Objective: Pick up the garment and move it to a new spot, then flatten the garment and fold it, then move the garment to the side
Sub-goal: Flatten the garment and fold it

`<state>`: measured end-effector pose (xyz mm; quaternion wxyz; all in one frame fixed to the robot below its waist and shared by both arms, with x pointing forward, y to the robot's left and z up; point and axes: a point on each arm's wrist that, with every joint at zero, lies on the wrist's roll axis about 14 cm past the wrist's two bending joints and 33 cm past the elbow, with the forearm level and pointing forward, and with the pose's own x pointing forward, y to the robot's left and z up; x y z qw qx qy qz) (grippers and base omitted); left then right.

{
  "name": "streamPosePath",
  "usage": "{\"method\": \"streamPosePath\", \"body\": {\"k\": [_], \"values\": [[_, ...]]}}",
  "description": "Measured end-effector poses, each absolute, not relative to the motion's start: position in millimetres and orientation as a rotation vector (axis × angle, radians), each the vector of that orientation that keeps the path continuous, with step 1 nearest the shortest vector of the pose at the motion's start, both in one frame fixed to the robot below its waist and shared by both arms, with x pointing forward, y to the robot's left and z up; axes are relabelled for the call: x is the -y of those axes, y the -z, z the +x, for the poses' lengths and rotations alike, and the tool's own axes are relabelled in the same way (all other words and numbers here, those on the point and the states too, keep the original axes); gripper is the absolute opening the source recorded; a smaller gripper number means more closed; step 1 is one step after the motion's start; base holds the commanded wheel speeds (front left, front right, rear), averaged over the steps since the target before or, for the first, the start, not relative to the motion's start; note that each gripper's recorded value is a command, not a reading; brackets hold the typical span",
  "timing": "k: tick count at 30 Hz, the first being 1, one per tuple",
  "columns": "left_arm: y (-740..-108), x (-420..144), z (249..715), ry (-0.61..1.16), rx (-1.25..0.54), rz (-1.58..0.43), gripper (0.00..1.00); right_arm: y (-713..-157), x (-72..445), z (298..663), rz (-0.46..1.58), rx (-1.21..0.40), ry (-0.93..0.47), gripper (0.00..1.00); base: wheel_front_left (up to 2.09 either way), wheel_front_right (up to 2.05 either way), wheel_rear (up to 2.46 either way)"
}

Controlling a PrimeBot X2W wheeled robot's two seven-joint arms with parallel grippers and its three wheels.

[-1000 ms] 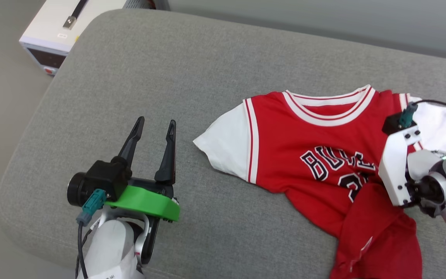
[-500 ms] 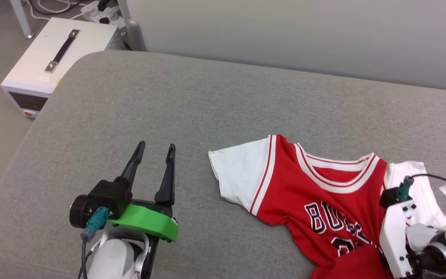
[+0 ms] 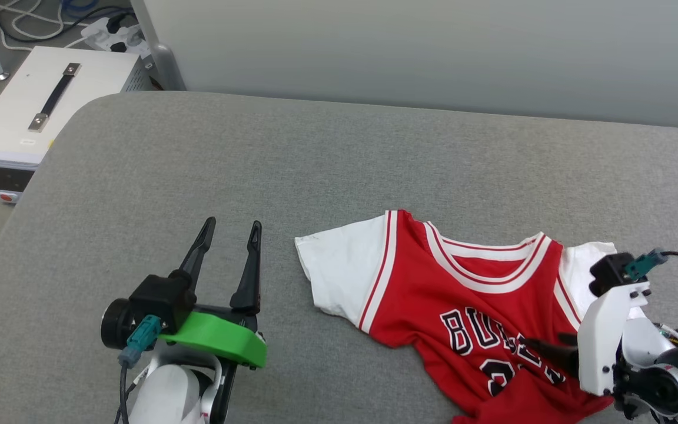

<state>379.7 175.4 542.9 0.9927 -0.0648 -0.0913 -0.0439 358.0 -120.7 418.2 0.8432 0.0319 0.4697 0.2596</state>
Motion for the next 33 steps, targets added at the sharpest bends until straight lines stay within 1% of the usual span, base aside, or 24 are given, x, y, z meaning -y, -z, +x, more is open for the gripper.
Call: {"method": "streamPosePath", "body": {"k": [3,5,8,10,15,19,25,30,33], "values": [[-543,-169,383,0.106,0.184,-0.147,1.00,-452,120,381,0.129,-0.785,-0.526,1.00,0.00,0.00,0.00],[-544,-164,385,0.119,0.185,-0.163,1.00,-481,124,398,0.157,-0.608,-0.495,1.00,0.00,0.00,0.00],[-544,-158,388,0.138,0.183,-0.175,1.00,-515,136,413,0.186,-0.387,-0.435,1.00,0.00,0.00,0.00],[-543,-152,390,0.155,0.181,-0.182,1.00,-535,147,418,0.206,-0.250,-0.389,1.00,0.00,0.00,0.00],[-536,-142,390,0.180,0.157,-0.214,1.00,-557,171,413,0.202,-0.027,-0.292,1.00,0.00,0.00,0.00],[-520,-131,384,0.209,0.104,-0.237,1.00,-562,181,403,0.210,0.079,-0.230,1.00,0.00,0.00,0.00],[-500,-120,384,0.257,0.007,-0.257,1.00,-555,185,395,0.212,0.094,-0.188,1.00,0.00,0.00,0.00],[-484,-116,404,0.324,-0.180,-0.222,1.00,-555,188,397,0.214,0.099,-0.166,1.00,0.00,0.00,0.00],[-474,-119,421,0.359,-0.340,-0.156,1.00,-551,189,398,0.206,0.081,-0.158,1.00,0.00,0.00,0.00]]}}
